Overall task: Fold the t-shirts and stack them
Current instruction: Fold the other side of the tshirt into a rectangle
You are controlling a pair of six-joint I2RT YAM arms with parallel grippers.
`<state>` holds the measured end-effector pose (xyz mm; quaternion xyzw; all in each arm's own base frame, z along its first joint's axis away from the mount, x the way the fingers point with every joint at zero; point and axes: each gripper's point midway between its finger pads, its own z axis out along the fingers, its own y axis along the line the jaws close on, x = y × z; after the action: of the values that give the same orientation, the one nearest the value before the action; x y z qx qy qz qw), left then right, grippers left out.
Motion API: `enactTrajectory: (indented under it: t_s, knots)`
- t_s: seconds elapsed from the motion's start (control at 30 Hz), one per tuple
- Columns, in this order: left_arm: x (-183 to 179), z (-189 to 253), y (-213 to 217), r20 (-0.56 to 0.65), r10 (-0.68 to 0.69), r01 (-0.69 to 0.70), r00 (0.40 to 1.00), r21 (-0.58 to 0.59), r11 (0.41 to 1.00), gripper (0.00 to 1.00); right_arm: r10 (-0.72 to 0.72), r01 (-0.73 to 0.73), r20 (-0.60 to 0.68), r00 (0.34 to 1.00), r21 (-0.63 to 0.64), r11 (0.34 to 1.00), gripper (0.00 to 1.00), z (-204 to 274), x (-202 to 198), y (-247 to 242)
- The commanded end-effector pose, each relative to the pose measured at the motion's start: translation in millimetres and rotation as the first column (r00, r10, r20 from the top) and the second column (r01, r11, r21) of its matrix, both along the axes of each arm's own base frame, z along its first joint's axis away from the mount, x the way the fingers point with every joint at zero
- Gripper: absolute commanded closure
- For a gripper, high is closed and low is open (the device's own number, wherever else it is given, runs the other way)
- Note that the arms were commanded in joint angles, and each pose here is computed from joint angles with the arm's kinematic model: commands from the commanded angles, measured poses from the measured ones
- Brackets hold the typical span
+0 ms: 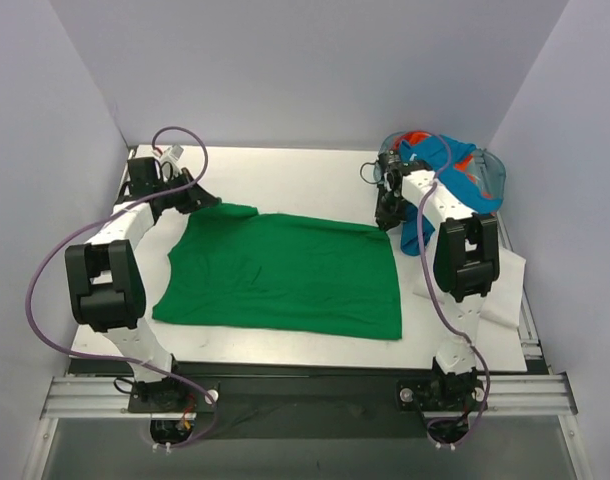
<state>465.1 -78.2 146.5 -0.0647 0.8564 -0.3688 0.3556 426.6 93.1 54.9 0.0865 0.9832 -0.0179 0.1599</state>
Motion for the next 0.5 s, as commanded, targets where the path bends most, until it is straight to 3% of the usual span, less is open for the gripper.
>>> enactTrajectory:
  t_s: [0.0, 0.2, 0.47]
  knots:
    - [-16.6, 19.4, 11.3, 0.058, 0.031, -0.035, 0.998, 0.069, 0.997, 1.00, 0.016, -0.015, 0.057, 0.998, -0.015, 1.000, 1.00, 31.0, -14.0, -4.6]
    - [-55.7, 7.2, 22.4, -0.001, 0.091, -0.090, 0.996, 0.154, 0.984, 1.00, 0.034, -0.034, 0.038, 0.999, -0.014, 0.999, 1.00, 31.7, -46.1, -4.2]
    - [-96.9, 18.5, 39.8, 0.017, 0.187, -0.185, 0.982, 0.256, 0.949, 1.00, 0.053, -0.053, 0.014, 0.998, -0.016, 0.998, 1.00, 30.2, -87.6, 0.2]
